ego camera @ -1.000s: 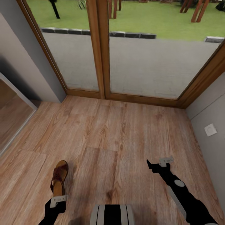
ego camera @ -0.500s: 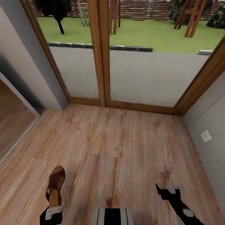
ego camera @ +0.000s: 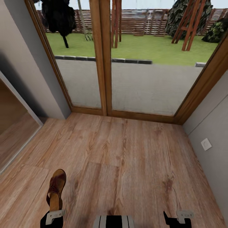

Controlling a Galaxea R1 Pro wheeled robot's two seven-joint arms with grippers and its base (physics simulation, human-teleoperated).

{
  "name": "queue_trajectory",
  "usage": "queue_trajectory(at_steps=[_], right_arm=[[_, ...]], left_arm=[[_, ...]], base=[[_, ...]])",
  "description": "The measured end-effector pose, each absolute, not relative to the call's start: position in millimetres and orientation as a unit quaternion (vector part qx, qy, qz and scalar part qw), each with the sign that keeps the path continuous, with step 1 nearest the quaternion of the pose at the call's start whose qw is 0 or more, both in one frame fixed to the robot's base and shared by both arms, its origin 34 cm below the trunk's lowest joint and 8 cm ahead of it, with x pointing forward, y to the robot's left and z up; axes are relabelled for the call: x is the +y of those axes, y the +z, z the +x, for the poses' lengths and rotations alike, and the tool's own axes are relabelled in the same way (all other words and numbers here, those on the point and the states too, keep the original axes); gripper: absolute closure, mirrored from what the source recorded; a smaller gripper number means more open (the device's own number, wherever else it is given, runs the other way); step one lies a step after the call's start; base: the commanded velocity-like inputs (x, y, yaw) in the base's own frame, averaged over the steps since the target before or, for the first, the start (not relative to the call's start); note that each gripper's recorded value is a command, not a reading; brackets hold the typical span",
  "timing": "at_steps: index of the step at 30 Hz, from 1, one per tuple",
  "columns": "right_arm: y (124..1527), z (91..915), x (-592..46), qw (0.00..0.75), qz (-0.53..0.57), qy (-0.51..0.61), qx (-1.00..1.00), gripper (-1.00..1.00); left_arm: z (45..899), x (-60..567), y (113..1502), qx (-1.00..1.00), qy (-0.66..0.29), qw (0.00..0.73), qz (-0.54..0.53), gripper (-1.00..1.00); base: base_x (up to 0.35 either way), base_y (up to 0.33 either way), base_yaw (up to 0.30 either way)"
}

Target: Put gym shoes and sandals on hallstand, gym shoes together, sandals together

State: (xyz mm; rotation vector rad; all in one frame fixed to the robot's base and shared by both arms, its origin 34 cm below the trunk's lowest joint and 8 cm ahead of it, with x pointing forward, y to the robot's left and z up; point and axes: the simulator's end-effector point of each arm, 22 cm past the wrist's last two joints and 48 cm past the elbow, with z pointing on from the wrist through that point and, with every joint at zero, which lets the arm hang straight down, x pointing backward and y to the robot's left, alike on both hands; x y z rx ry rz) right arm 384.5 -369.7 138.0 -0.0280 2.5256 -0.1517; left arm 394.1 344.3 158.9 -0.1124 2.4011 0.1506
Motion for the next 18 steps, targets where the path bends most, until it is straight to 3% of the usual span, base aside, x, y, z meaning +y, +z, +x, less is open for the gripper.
queue_trajectory(at_steps=[18], right_arm=[[164.9, 415.7, -328.9, 0.343, 0.0, -0.032, 0.939, -1.0]], left_arm=[[422.4, 339.0, 190.3, 0.915, 0.051, 0.398, -0.044, 1.0]], base=[[0.0, 0.0, 0.0]])
